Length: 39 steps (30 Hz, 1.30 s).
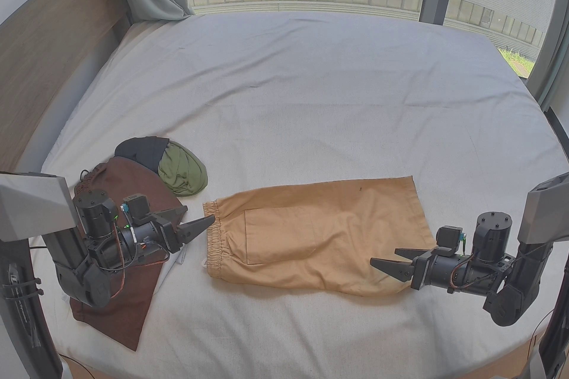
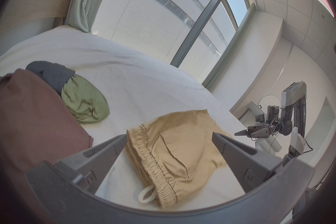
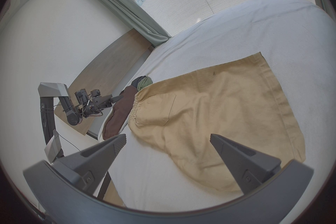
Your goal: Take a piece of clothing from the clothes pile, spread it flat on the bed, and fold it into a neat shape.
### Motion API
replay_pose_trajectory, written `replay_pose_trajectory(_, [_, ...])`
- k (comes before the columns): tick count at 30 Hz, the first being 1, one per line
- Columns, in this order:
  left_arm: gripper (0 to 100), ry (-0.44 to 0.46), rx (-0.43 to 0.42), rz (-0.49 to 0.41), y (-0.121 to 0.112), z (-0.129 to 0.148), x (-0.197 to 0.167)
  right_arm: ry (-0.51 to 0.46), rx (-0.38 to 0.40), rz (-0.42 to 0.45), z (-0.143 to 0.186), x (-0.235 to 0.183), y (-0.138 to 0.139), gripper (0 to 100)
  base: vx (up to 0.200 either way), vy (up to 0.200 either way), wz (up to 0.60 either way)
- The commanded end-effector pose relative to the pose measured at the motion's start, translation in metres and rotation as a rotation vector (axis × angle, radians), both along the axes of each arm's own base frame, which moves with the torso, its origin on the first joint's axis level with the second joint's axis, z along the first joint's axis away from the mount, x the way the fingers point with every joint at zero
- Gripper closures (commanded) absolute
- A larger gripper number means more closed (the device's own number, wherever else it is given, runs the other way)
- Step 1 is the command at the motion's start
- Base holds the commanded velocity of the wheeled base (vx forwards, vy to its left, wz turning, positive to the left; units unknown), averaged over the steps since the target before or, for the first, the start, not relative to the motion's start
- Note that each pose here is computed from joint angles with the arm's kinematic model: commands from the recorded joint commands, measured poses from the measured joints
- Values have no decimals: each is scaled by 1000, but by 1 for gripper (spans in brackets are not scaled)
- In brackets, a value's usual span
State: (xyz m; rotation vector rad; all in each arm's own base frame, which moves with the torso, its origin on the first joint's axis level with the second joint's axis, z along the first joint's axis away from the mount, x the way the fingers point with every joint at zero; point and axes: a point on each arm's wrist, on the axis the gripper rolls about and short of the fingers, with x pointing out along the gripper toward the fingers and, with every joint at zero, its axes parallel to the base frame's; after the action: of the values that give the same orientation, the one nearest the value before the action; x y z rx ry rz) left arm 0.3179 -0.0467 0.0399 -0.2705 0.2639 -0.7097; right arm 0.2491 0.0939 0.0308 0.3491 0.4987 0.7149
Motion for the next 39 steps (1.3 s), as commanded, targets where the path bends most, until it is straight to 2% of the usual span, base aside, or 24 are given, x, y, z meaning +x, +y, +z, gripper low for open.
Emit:
replay_pose_trajectory(1, [0, 57, 5, -4, -2, -19, 2, 2, 0, 5, 0, -1, 1, 0, 0, 0, 0])
replay_pose_trajectory(20, [0, 178, 26, -13, -6, -66, 7, 8, -2, 7, -2, -1, 2, 0, 0, 0, 0])
replay_pose_trajectory(28, [0, 240, 42, -36, -14, -88, 3, 9, -3, 7, -2, -1, 1, 0, 0, 0, 0])
replay_pose_trajectory(39, [0, 311, 20, -63, -26, -95, -5, 14, -4, 8, -3, -2, 1, 0, 0, 0, 0])
